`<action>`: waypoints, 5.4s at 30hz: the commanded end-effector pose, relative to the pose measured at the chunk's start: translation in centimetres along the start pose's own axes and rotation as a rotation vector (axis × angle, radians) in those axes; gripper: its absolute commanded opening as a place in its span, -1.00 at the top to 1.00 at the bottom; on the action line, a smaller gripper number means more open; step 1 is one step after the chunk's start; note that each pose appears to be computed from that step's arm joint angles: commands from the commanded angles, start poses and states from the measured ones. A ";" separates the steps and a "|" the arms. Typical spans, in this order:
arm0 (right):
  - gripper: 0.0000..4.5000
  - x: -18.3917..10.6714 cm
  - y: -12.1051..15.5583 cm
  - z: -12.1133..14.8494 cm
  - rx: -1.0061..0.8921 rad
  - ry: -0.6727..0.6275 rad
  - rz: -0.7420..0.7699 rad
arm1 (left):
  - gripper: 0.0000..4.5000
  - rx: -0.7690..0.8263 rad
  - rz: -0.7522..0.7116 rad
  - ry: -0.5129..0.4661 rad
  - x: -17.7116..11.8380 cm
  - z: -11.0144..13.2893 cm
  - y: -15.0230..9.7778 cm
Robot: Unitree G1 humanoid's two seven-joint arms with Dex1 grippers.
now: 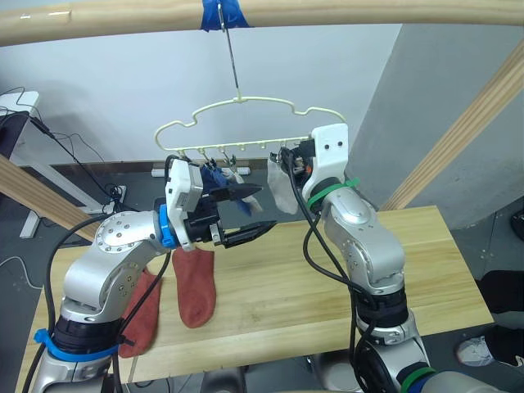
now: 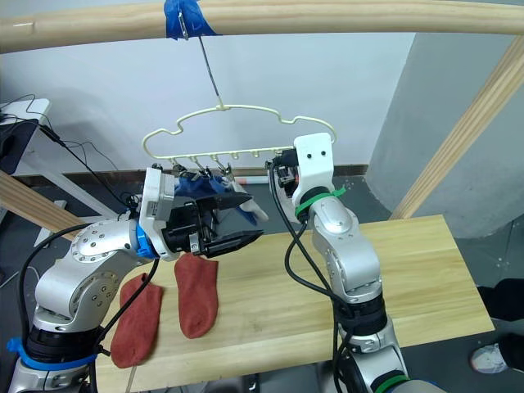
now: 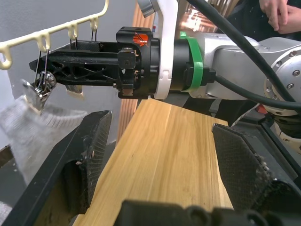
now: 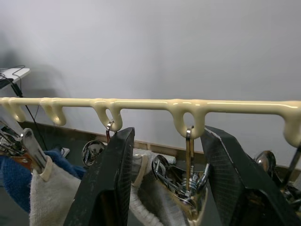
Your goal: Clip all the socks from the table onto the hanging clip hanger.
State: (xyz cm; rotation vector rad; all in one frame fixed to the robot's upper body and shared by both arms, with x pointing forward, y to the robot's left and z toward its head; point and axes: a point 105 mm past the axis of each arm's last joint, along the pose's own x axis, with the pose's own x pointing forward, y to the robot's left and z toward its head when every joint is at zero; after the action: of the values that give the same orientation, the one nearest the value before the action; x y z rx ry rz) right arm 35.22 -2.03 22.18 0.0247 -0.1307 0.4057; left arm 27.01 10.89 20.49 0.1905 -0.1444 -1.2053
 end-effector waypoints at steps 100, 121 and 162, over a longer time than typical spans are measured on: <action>0.01 -5.9 -0.9 -0.4 -0.163 0.008 0.134 | -0.68 0.019 -0.009 -0.013 -0.2 0.5 -0.4; 0.01 -2.3 -2.2 -0.6 -0.201 -0.001 -0.024 | -0.68 0.038 -0.008 -0.010 -0.1 0.8 -0.1; 0.22 -0.9 -0.9 1.0 -0.105 -0.056 -0.044 | -0.68 0.037 -0.011 -0.008 -0.1 0.7 -0.2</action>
State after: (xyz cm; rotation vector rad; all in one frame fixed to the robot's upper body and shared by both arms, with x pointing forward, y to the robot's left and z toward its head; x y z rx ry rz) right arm 35.28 -3.48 21.00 -0.0845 -0.1306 0.3490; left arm 26.94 10.88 20.48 0.1936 -0.1421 -1.2132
